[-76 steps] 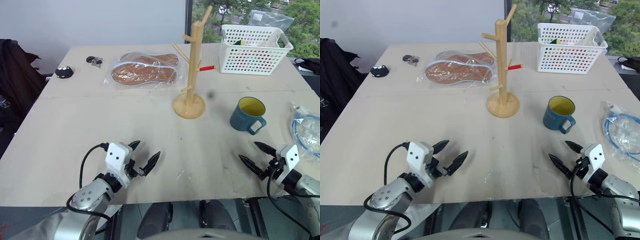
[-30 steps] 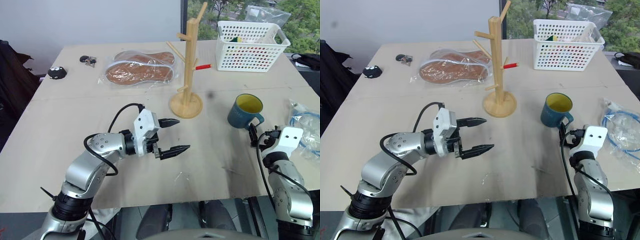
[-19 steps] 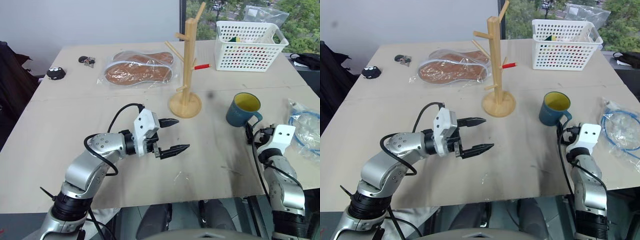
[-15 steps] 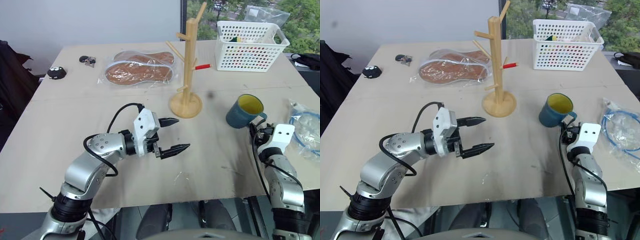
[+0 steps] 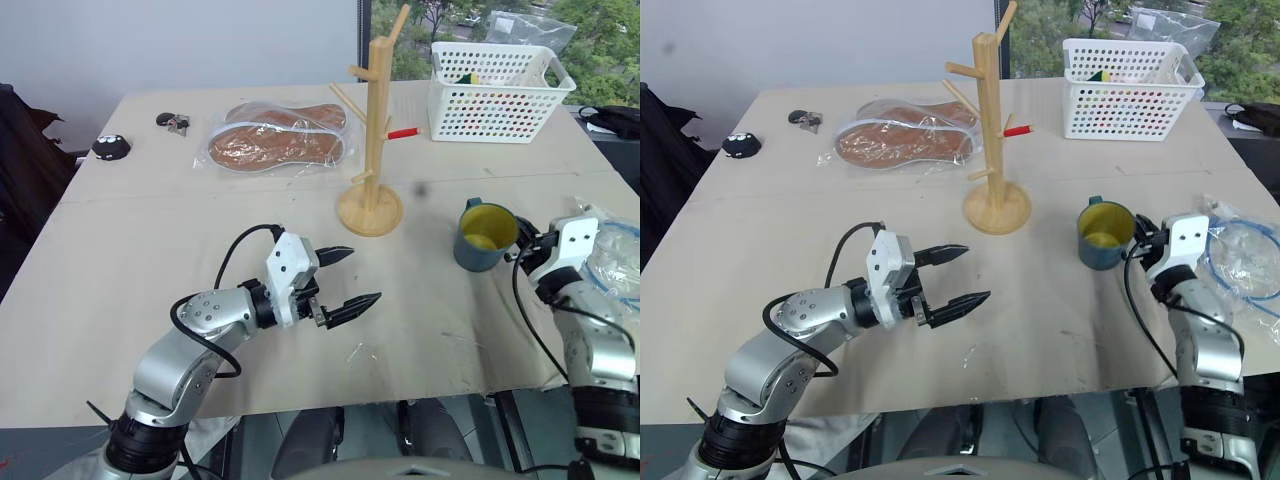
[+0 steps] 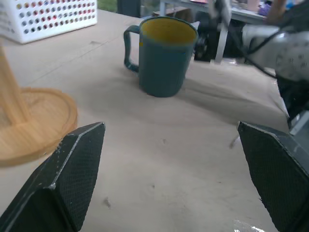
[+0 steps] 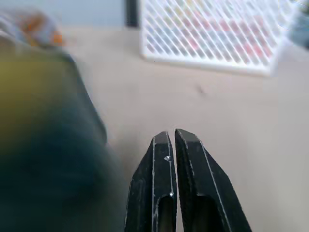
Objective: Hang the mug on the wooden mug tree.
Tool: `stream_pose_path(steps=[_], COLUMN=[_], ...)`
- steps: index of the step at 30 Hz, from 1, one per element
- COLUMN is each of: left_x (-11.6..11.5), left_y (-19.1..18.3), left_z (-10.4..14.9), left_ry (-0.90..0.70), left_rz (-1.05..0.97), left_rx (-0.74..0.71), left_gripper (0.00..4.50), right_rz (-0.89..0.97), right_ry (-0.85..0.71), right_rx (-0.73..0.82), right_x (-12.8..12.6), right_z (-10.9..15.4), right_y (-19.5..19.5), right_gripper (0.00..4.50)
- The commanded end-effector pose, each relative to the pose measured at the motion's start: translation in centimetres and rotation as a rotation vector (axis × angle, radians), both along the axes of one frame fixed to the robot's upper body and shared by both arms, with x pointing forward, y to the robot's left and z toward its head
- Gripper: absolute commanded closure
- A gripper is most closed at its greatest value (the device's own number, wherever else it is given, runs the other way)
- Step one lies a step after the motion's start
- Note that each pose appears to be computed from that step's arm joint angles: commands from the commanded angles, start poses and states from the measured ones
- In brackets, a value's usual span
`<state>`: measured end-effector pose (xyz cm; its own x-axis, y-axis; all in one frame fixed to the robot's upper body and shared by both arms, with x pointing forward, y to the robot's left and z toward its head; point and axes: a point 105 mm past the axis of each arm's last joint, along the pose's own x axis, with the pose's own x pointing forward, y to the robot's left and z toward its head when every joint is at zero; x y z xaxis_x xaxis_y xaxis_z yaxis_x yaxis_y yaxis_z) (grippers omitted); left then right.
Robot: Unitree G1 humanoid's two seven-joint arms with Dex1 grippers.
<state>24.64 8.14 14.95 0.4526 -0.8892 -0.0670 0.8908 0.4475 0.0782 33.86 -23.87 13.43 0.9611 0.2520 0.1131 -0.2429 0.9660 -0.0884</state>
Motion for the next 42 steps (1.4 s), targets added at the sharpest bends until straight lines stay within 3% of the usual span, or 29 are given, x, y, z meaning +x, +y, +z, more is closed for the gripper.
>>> stream_pose_path(steps=[1, 14, 23, 28, 29, 30, 33, 38, 42], left_x=[-0.9, -0.7, -0.5, -0.3, -0.3, -0.3, -0.4, -0.4, -0.1], left_y=[-0.5, -0.3, -0.3, -0.2, -0.1, -0.1, -0.1, 0.0, 0.1], left_z=[1.2, 0.7, 0.4, 0.4, 0.4, 0.4, 0.3, 0.4, 0.6], left_ry=[-0.07, -0.071, -0.072, -0.072, -0.071, -0.071, -0.068, -0.071, -0.081], left_rz=[-0.007, 0.016, -0.01, -0.016, -0.017, -0.018, -0.022, -0.024, -0.023], left_rx=[-0.021, -0.019, 0.003, 0.007, 0.008, 0.009, 0.013, 0.021, 0.031], left_gripper=[0.0, 0.0, 0.0, 0.0, 0.0, 0.0, 0.0, 0.0, 0.0], right_rz=[0.092, 0.131, 0.167, 0.231, 0.235, 0.245, 0.235, 0.146, 0.188], right_ry=[-0.017, 0.048, 0.159, 0.235, 0.233, 0.238, 0.245, 0.203, 0.166], right_rx=[-0.021, -0.031, 0.003, 0.05, 0.059, 0.072, 0.051, 0.003, -0.019], right_x=[-0.3, -0.6, -2.6, -4.4, -4.5, -4.7, -4.8, -3.2, -1.3], right_z=[1.3, 0.4, -1.3, -2.0, -1.9, -1.8, -2.0, -2.1, -2.2], right_y=[0.3, 0.6, 1.5, 2.8, 3.0, 3.2, 3.1, 1.3, 2.5], right_gripper=[4.43, 4.43, 4.43, 2.36, 1.7, 1.55, 0.14, 0.06, 0.06])
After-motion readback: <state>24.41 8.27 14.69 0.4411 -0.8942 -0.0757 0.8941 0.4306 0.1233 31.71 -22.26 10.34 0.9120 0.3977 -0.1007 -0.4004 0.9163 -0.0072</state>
